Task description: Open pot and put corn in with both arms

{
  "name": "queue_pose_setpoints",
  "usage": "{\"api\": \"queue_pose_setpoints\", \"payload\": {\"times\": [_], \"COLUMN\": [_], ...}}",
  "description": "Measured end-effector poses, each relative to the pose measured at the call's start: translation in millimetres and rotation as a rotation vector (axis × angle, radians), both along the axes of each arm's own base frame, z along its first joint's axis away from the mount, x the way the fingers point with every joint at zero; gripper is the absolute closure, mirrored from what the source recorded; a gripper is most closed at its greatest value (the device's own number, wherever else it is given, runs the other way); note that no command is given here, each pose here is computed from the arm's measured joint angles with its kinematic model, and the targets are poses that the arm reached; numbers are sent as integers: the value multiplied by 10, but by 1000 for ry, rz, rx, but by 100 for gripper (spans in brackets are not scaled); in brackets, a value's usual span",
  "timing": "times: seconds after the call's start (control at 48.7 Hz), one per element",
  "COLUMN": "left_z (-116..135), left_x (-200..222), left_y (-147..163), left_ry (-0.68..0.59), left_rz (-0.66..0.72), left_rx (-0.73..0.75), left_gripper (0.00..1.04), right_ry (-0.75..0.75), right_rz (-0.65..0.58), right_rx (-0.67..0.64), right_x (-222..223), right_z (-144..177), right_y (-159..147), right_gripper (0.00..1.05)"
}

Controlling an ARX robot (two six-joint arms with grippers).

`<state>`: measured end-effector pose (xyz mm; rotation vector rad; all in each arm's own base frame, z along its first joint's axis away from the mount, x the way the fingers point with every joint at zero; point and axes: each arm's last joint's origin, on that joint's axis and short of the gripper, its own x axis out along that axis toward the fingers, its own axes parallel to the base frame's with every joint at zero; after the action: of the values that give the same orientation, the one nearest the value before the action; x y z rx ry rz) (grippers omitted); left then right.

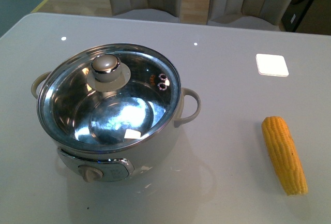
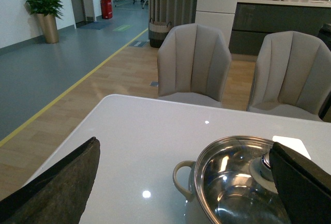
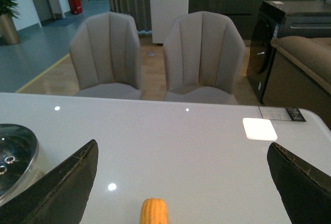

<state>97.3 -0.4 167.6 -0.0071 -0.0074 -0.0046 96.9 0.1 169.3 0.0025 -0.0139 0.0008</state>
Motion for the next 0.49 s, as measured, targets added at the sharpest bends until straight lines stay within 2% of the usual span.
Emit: {"api": "queue_pose_setpoints", "payload": {"times": [0.493], "left_z": [0], "left_x": [0], "left_y": [0], "left_ry": [0], "left_rz": [1], "left_rx": [0], "left_gripper": [7], "right_ry": [0], "right_rz": [0], "right_rx": [0], "right_x": [0], "right_z": [0], "right_y": [0], "right_gripper": [9]}}
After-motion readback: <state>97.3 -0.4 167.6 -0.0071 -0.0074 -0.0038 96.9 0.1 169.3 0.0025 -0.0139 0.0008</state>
